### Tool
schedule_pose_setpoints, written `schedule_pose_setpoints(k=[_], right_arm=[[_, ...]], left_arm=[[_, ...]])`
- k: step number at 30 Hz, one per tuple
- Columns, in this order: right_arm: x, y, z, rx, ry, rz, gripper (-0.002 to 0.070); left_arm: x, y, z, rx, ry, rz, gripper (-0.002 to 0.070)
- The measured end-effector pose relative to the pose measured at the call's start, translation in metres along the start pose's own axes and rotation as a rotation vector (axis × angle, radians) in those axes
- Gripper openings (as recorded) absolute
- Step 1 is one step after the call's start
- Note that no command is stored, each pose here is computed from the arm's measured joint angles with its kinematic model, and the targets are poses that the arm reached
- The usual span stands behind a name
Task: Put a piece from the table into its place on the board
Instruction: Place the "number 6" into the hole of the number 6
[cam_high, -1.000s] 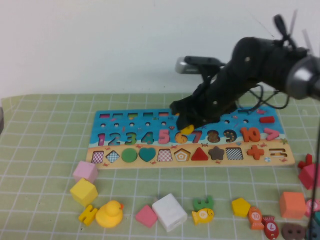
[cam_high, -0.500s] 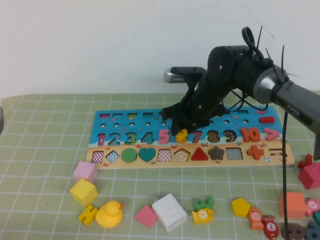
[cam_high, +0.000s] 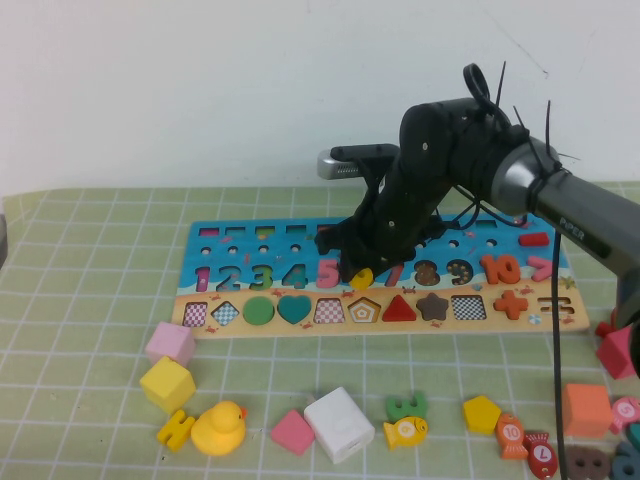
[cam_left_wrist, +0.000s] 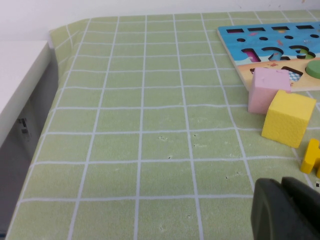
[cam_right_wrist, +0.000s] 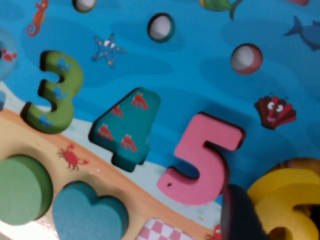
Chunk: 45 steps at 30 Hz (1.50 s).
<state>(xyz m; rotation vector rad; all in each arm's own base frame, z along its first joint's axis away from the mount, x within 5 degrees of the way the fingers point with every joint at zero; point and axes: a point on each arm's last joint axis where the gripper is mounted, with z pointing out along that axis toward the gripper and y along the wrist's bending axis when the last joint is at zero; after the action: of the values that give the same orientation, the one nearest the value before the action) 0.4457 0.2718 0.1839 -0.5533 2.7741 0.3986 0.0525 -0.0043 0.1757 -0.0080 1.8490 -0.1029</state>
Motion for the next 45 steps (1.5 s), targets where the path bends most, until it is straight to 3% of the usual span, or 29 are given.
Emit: schedule_pose_setpoints(k=[18,33,45], right_arm=[[0.000,0.001,0.000,0.025,-0.001,0.055,0.0278],[-0.005,-0.002,-0.016,0.093,0.028,0.020,0.0278],[-0.003,-0.004,-0.003,0.094,0.042,0.095,0.0278]], left_arm=[[0.000,0.000,0.000,0.000,0.000,0.000,-0.0002],[0.000,0.000,0.000,0.000,0.000,0.000,-0.0002],[0.000,0.000,0.000,0.000,0.000,0.000,-0.0002]])
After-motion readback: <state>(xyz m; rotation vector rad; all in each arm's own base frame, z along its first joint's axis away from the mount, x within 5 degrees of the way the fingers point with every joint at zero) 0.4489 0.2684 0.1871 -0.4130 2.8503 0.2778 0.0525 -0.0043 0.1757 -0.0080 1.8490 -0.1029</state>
